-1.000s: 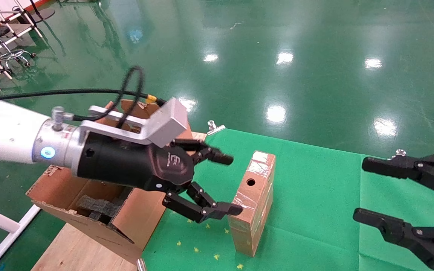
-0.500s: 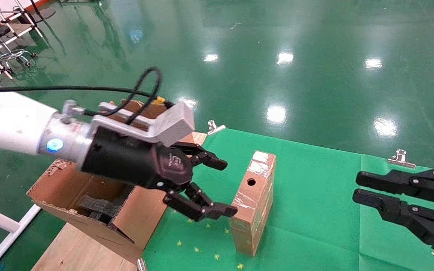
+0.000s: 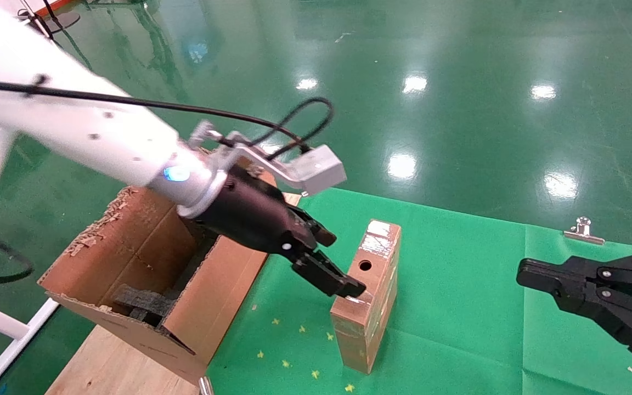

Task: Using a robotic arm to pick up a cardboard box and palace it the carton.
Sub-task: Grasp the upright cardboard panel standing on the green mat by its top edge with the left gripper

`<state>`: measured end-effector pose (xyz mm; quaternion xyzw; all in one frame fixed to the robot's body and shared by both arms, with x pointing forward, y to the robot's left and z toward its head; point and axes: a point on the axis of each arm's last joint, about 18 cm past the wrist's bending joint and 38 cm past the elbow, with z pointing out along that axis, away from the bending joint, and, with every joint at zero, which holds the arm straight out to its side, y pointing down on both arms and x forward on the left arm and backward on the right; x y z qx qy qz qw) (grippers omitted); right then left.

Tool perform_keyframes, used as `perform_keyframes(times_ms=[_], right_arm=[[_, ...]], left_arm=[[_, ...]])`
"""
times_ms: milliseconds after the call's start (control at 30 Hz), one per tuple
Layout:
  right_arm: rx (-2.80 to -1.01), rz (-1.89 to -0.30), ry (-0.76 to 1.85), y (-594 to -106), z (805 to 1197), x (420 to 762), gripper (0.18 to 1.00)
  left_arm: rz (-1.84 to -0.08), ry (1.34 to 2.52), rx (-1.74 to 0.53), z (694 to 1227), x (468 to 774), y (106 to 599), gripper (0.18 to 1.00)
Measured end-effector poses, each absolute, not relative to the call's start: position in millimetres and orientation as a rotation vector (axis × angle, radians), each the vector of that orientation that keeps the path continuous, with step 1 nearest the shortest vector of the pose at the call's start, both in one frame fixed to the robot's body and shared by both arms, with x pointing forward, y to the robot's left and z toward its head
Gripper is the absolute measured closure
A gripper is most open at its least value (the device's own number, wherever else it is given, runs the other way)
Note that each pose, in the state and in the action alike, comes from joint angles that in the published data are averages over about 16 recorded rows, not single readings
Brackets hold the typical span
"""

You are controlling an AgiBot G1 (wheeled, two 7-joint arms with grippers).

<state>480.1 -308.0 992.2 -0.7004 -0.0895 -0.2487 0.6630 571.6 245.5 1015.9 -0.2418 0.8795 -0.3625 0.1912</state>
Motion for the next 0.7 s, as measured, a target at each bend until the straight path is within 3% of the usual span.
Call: perform_keyframes(times_ms=[700], right_arm=[[-1.583,-0.562,-0.202,-308.0,992.2,480.1,0.988]], left_arm=[[-0.881,2.532,-0.883,1003.6,607.0,200.8,0.183]])
